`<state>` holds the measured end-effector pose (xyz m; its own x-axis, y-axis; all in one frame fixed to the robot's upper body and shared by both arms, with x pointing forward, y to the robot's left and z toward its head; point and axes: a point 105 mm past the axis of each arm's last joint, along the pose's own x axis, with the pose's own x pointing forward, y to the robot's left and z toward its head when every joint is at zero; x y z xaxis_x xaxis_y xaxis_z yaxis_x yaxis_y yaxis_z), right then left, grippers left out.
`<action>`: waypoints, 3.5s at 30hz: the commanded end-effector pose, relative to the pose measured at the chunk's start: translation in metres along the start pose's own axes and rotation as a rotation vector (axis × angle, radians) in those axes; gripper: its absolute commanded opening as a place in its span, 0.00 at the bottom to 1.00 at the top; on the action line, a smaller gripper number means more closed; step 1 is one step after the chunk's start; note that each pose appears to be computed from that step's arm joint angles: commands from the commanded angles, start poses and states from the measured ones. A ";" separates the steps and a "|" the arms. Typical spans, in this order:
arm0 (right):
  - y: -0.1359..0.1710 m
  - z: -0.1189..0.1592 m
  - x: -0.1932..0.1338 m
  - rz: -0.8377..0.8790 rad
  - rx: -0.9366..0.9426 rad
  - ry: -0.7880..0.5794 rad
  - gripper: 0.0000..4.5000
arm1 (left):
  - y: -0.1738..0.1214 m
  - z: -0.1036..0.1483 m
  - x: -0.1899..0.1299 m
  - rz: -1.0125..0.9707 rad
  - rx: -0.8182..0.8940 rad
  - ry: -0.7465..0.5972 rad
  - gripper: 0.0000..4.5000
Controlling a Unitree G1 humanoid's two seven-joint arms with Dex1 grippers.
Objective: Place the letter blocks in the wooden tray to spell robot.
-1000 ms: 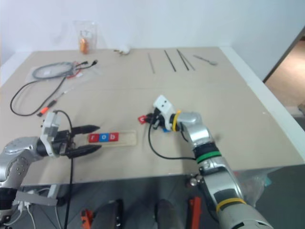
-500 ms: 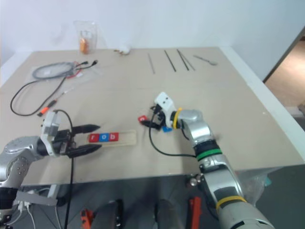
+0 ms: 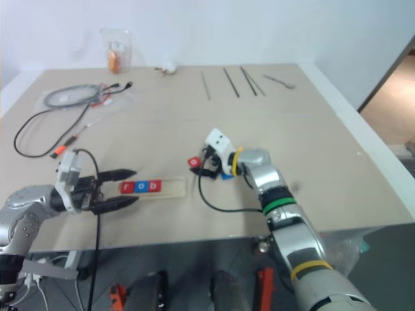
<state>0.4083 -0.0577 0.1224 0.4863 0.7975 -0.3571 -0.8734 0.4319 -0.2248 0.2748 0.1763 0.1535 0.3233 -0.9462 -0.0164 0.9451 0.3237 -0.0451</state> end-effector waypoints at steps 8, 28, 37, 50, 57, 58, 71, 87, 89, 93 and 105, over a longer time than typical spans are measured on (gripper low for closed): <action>0.005 0.016 -0.002 0.059 0.001 -0.066 0.94 | 0.000 0.005 -0.002 0.003 0.039 -0.007 1.00; 0.022 0.008 -0.009 -0.001 0.036 -0.083 0.58 | 0.001 0.001 -0.001 -0.007 0.035 -0.004 1.00; 0.015 0.012 -0.010 -0.028 0.040 -0.092 0.26 | 0.001 -0.001 0.000 -0.007 0.033 -0.007 1.00; 0.022 0.016 -0.049 -0.091 0.022 -0.055 0.26 | -0.001 -0.001 0.001 -0.011 0.040 -0.009 1.00; 0.040 0.014 -0.073 -0.214 0.127 0.023 0.26 | -0.001 0.003 0.011 -0.041 0.051 -0.022 1.00; 0.045 0.015 -0.075 -0.223 0.162 0.029 0.26 | -0.001 0.003 0.013 -0.048 0.052 -0.025 1.00; 0.076 0.003 -0.100 -0.258 0.223 0.127 0.26 | 0.005 0.006 0.037 -0.124 0.051 -0.052 1.00; 0.080 0.000 -0.111 -0.463 0.333 0.155 0.26 | 0.020 0.018 0.059 -0.228 0.052 -0.062 1.00; 0.081 0.000 -0.112 -0.476 0.347 0.156 0.26 | 0.021 0.018 0.062 -0.236 0.049 -0.063 1.00; 0.085 0.004 -0.105 -0.473 0.363 0.147 0.26 | 0.020 0.016 0.068 -0.261 0.040 -0.059 1.00; 0.101 0.012 -0.073 -0.283 0.322 0.147 0.26 | 0.018 0.014 0.070 -0.267 0.039 -0.068 1.00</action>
<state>0.2830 -0.0740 0.1279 0.6890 0.5375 -0.4862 -0.6258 0.7795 -0.0251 0.3153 0.1141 0.1554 0.0587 -0.9976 0.0377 0.9974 0.0570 -0.0441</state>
